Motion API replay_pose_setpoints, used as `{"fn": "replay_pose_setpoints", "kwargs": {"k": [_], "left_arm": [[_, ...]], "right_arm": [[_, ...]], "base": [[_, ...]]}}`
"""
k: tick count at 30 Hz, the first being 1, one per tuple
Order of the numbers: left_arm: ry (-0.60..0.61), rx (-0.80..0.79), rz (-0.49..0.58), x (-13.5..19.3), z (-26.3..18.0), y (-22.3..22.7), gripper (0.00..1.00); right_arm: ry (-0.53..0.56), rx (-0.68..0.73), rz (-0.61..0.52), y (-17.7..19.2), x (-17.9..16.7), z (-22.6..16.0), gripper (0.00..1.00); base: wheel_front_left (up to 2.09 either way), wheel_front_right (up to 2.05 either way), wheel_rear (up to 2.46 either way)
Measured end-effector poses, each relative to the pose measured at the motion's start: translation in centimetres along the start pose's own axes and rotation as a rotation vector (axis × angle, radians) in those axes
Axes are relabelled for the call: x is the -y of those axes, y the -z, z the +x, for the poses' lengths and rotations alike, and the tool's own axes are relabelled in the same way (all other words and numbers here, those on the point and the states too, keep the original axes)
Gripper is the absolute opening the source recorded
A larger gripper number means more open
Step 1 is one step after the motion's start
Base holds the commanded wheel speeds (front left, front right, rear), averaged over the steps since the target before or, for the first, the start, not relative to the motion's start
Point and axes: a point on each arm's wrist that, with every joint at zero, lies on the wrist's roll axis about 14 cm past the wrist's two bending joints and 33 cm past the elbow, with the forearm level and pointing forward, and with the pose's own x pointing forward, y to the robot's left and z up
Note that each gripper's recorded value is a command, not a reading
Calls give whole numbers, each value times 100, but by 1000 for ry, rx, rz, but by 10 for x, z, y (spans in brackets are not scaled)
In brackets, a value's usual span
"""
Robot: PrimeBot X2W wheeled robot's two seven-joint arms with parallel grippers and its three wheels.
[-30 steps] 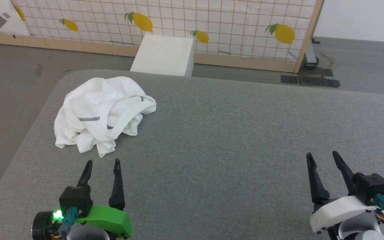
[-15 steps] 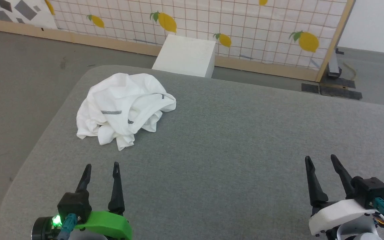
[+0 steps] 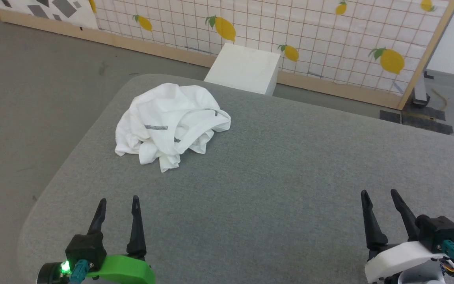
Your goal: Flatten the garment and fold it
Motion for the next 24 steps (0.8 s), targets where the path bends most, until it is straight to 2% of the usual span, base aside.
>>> {"fn": "replay_pose_setpoints", "kwargs": {"k": [12, 24], "left_arm": [[-51, 25, -22, -14, -13, -4, 100], [-61, 67, -30, -16, -12, -14, 100]], "right_arm": [[-33, 4, 17, 3, -11, 6, 100], [-19, -6, 35, 12, -6, 9, 100]], "base": [[0, 0, 0], [0, 0, 0]]}}
